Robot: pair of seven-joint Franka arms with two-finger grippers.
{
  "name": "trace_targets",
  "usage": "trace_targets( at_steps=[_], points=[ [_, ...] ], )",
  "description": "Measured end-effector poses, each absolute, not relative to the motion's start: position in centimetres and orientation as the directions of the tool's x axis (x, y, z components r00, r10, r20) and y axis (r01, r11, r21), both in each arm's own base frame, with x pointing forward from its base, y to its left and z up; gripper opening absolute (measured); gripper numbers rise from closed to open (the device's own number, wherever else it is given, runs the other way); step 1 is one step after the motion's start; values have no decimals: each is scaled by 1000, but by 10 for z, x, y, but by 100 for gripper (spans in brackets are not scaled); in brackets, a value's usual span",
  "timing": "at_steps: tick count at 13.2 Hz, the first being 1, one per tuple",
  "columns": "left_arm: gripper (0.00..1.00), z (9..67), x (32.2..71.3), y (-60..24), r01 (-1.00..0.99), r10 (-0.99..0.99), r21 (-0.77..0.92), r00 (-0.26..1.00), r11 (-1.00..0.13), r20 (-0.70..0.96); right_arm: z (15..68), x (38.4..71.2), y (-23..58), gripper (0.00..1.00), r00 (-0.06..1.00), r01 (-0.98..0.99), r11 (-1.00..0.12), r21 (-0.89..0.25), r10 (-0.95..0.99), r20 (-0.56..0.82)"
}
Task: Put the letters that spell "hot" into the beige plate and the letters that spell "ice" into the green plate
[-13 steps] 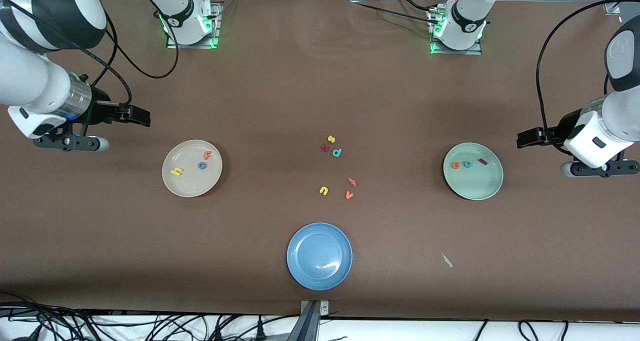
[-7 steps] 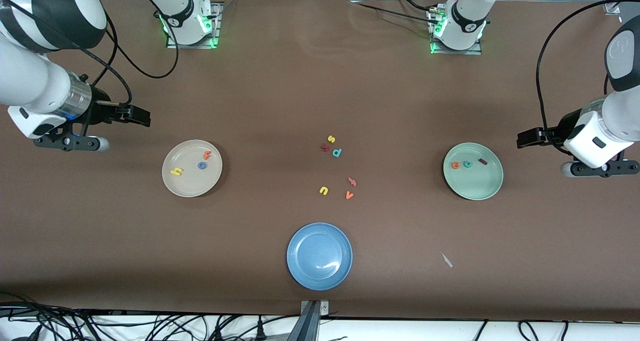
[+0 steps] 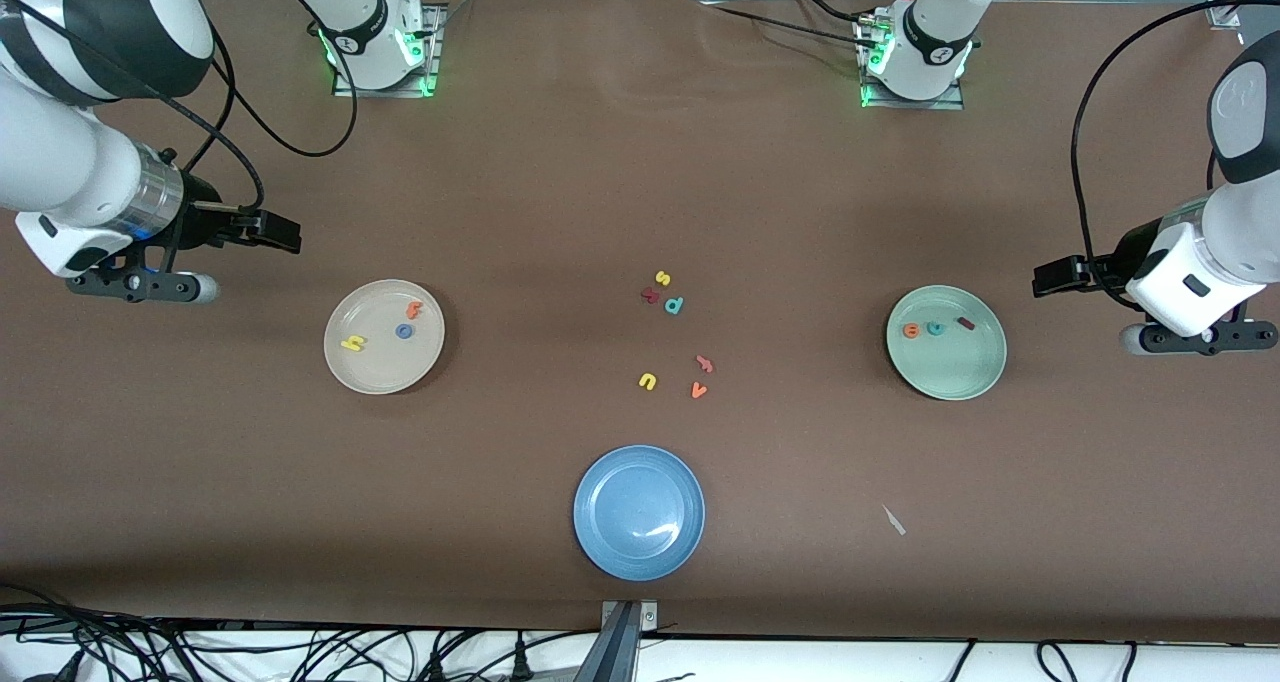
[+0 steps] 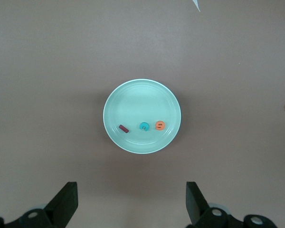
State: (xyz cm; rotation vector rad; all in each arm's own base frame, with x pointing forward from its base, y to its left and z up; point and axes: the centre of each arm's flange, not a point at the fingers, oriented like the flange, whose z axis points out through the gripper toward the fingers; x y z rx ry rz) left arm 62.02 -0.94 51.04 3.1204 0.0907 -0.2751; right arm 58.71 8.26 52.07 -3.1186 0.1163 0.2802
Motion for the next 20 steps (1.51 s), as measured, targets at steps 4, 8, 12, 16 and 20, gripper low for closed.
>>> trace_targets(
  at_steps=[4, 8, 12, 16, 20],
  points=[
    [100, 509, 620, -10, 58, 57, 3, 983, -998, -177, 521, 587, 82, 100, 981, -74, -997, 3, -73, -178],
    [100, 507, 621, -10, 55, 54, 4, 985, -998, -166, 521, 587, 82, 100, 981, -74, -997, 4, -73, -178],
    [100, 501, 618, -9, 52, 51, 9, 993, -999, -108, 520, 587, 82, 100, 981, -74, -997, 4, -73, -178],
    [100, 503, 611, -9, 52, 51, 10, 994, -999, -96, 520, 587, 82, 100, 981, -74, -997, 5, -73, -178],
    [100, 504, 610, -9, 52, 51, 11, 994, -999, -94, 520, 587, 82, 100, 981, -74, -997, 5, -73, -178]
  ],
)
